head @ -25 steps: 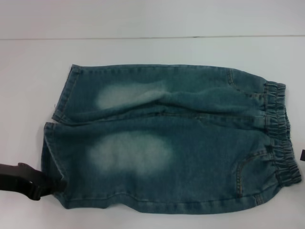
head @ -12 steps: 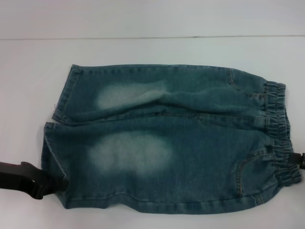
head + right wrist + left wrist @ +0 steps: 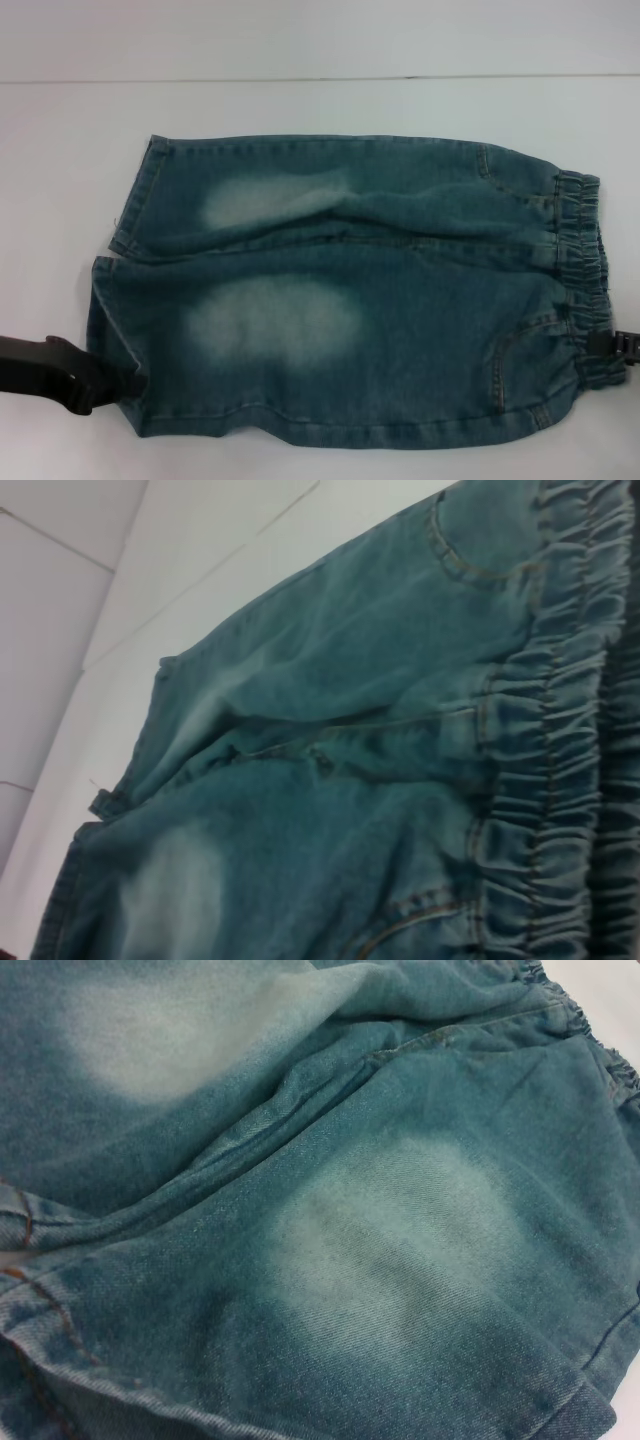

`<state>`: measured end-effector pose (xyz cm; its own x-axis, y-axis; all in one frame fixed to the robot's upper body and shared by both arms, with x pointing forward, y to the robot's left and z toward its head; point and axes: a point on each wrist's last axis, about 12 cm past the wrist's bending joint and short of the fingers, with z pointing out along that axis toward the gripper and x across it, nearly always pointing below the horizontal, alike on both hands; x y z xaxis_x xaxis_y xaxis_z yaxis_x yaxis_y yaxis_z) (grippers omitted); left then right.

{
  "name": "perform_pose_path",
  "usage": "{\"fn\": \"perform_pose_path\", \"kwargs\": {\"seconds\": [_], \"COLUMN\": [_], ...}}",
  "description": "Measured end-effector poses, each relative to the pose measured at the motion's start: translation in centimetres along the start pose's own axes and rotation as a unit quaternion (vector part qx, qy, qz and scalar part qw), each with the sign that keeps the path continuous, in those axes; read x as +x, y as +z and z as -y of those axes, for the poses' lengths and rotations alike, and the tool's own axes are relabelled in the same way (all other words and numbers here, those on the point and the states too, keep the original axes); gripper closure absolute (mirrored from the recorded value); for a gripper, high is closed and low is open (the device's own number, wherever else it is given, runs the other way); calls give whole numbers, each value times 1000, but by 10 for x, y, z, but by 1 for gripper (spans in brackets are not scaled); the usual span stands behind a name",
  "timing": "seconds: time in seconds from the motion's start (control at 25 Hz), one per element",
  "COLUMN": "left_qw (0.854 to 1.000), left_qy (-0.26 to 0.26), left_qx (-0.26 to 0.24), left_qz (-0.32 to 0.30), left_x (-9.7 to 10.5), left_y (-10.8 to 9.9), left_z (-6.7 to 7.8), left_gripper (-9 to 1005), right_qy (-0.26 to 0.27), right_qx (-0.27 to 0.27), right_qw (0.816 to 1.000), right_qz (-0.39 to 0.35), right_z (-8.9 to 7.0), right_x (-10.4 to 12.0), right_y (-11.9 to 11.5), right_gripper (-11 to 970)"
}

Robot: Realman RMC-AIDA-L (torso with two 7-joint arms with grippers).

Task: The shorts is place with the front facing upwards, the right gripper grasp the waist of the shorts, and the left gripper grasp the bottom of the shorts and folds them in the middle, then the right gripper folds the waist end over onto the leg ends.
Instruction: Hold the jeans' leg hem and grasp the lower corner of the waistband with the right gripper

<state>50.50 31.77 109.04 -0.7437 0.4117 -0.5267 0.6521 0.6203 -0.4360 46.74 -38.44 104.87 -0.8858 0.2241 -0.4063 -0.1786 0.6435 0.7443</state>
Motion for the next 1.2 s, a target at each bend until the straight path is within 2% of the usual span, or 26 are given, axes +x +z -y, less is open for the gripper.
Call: {"fn": "perform_pose_path", "kwargs": {"seconds": [0.56, 0.8, 1.0, 1.2], "left_qw": [1000, 1000, 1000, 1000], "left_qy": [4, 5, 4, 3], "left_qx": [2, 4, 11, 11], "left_qz": [0, 3, 7, 8], "left_x": [-3, -5, -5, -5], "left_y": [0, 0, 0, 0], "left_z": [0, 1, 2, 2], "left_gripper": [969, 969, 969, 968], "right_qy": [-12, -13, -13, -16], "right_qx": [-20, -24, -22, -22], "right_qw": [1000, 1000, 1000, 999], "right_qz": [-13, -10, -13, -22], "right_z": [-7, -8, -8, -9], "right_x": [-6, -8, -9, -8], "right_y": [9, 5, 6, 10], "right_gripper": [109, 111, 308, 415]}}
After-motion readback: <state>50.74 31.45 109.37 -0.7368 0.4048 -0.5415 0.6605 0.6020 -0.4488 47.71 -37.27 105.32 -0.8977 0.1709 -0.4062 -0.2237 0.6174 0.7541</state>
